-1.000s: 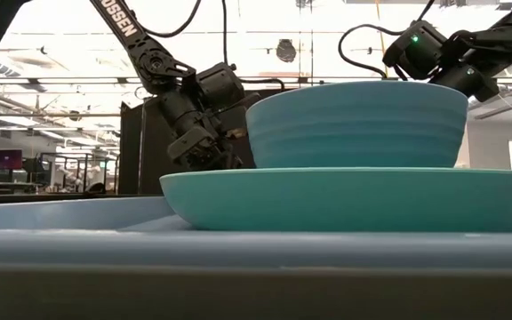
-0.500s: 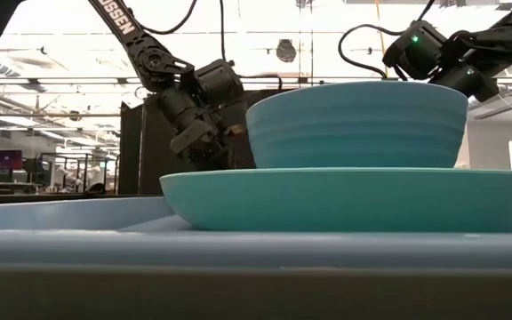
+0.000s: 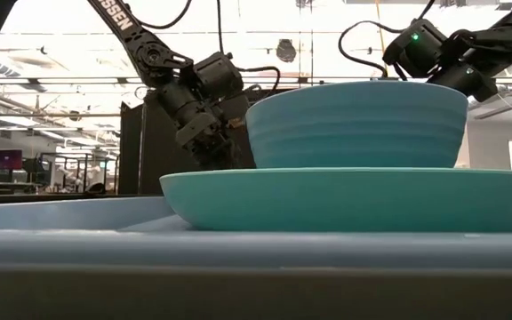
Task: Set up tray
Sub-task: Put the orange fork on the yellow napkin on the blue serving tray
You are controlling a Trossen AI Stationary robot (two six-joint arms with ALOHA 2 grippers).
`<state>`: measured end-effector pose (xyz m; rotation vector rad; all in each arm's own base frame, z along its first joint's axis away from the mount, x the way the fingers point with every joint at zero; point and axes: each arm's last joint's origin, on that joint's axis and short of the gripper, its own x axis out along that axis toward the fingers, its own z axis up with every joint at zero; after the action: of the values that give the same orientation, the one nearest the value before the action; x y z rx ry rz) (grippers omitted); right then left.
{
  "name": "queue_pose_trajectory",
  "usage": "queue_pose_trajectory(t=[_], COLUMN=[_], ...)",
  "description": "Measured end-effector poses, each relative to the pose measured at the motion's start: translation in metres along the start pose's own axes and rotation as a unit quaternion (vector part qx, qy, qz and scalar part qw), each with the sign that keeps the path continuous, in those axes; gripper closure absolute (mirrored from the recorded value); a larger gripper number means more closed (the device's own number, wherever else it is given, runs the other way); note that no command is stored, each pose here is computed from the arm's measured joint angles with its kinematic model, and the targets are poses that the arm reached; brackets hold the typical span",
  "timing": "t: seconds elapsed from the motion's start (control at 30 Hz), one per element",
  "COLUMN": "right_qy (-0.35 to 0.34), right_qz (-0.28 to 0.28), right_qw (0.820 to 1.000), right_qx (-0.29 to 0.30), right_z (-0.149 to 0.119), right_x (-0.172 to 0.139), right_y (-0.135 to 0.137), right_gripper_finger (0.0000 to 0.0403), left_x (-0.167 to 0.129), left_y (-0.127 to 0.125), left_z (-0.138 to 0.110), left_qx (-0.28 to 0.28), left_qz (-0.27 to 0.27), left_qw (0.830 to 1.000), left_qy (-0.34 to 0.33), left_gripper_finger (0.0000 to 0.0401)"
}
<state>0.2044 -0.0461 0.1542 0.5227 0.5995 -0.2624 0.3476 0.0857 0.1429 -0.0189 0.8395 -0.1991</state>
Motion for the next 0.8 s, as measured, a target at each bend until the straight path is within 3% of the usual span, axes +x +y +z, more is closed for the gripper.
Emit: queue_pose_trajectory(t=[0.33,0.5,0.8], right_qy=[-0.022,-0.032,-0.026], right_qz=[0.048,0.070,0.043], right_qw=[0.996,0.993,0.986], right_qx=[-0.074,-0.094,-0.158], right_z=[0.010,0.018,0.047], right_x=[-0.002,-0.004,-0.011], right_y=[-0.007,-0.013,-0.014], right_gripper_finger=[0.0314,0.0314,0.0314], left_x=[-0.031,-0.044,-0.051], left_y=[0.001,0.005,0.014], left_z=[0.019,0.026,0.030], left_qx=[0.014,0.023,0.030], left_qz=[0.009,-0.019,0.004], left_qw=[0.998,0.994,0.990], left_qy=[-0.062,-0.101,-0.135], left_gripper_finger=[0.0375,0.0375,0.0375])
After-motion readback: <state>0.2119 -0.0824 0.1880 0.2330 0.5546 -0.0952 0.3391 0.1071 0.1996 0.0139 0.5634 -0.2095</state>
